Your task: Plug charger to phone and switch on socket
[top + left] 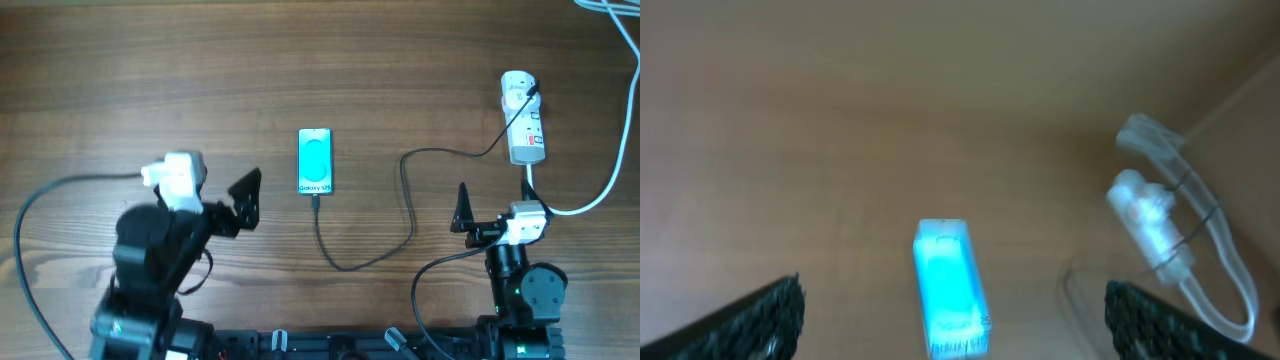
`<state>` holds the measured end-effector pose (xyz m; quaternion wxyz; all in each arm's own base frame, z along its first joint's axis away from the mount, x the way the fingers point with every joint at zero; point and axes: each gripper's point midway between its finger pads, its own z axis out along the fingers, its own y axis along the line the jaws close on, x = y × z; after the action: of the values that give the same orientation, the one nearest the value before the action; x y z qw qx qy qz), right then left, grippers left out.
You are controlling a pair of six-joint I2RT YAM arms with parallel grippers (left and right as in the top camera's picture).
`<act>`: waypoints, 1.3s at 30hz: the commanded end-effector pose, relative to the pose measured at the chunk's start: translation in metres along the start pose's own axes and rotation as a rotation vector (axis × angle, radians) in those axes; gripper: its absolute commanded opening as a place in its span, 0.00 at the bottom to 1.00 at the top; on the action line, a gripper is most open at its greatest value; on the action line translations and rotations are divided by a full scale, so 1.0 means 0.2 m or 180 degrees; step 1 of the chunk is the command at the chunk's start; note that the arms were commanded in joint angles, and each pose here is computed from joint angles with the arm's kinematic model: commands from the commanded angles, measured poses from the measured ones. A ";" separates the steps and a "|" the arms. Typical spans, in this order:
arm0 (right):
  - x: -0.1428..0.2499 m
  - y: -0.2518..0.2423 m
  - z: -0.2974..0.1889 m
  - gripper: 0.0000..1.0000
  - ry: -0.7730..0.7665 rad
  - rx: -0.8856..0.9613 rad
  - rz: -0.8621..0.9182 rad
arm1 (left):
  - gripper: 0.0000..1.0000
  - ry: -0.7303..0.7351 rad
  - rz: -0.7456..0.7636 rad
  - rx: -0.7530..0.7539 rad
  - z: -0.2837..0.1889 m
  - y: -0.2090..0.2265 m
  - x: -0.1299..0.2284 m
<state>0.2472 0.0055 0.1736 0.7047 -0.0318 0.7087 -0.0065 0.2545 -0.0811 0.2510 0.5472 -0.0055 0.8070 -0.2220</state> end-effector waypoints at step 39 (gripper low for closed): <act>-0.01 0.00 0.00 1.00 -0.0026 0.0010 -0.0046 | 1.00 -0.0937 0.0912 -0.0688 -0.02 0.46 0.34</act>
<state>0.2472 0.0054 0.1731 0.7039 -0.0318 0.7096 -0.0068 0.2448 -0.0231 0.1611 0.6798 0.0179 0.7286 -0.0822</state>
